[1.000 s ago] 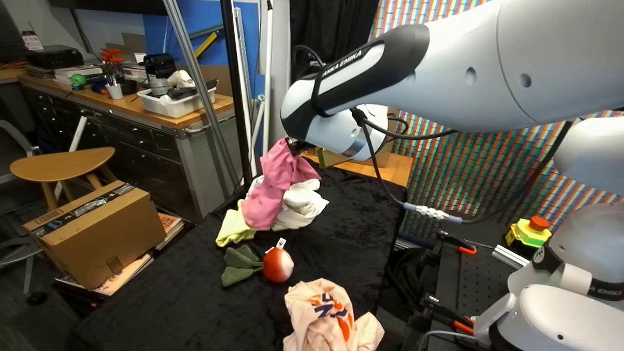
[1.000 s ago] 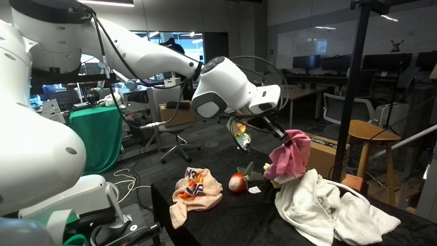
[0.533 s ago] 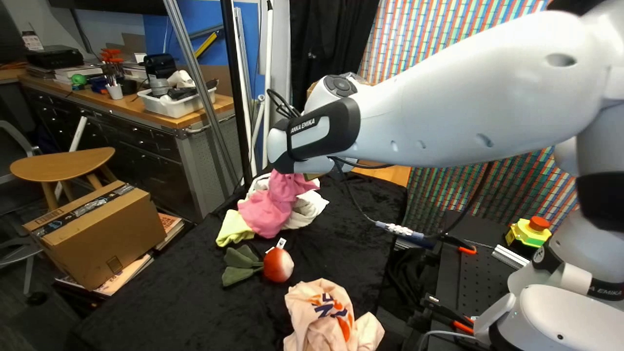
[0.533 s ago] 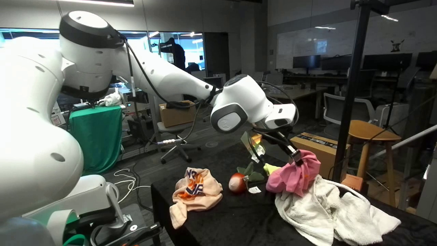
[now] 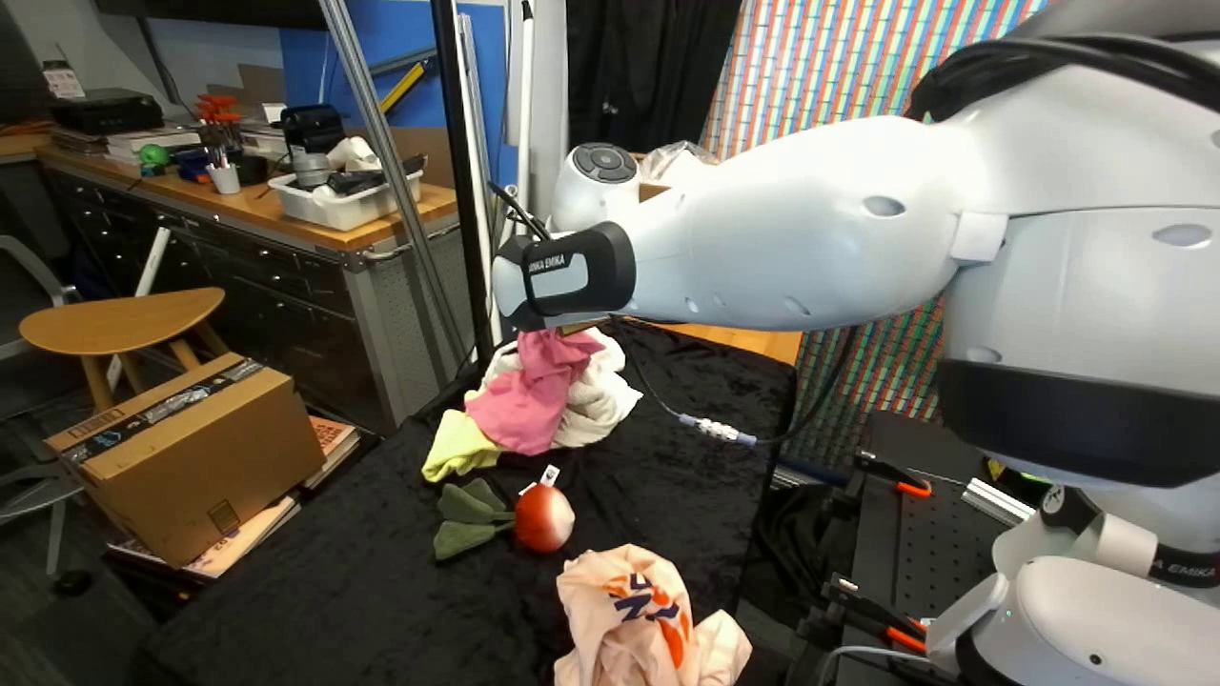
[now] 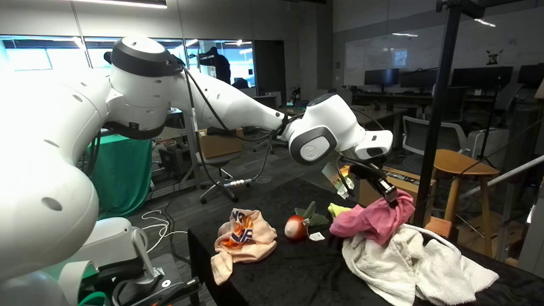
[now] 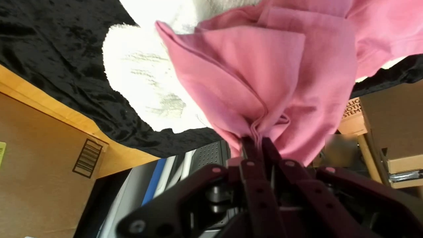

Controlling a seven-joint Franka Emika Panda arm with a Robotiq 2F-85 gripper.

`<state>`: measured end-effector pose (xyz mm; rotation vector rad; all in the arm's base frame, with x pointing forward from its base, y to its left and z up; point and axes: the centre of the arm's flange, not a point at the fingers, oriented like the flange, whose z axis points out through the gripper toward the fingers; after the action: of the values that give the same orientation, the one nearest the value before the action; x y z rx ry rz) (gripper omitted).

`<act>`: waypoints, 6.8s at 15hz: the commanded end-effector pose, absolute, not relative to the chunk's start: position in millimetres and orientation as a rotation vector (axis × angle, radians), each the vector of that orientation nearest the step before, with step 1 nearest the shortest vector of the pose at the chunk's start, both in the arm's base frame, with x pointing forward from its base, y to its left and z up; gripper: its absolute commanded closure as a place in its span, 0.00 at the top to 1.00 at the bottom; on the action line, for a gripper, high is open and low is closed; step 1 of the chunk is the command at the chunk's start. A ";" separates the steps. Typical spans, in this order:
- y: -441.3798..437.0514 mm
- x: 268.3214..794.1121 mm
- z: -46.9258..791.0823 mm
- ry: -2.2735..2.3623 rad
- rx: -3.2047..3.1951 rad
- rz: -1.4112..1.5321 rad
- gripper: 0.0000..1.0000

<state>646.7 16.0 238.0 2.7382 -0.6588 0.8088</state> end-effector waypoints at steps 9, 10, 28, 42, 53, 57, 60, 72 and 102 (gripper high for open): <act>40.5 649.3 250.0 -0.551 2.784 0.774 0.97; 45.0 644.5 253.1 -0.539 2.777 0.791 1.00; 137.7 552.2 250.0 -0.056 2.969 0.549 1.00; 152.6 592.6 184.0 0.209 3.255 0.080 1.00; 187.2 599.5 146.4 0.328 3.334 -0.254 1.00; 192.3 600.2 128.8 0.358 3.308 -0.337 1.00; 190.6 602.0 119.4 0.360 3.278 -0.341 1.00; 176.8 611.2 117.1 0.316 3.244 -0.276 0.21; 32.5 641.7 137.4 -0.457 3.127 0.101 0.10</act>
<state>623.9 40.0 147.0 3.1591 -0.3961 0.0447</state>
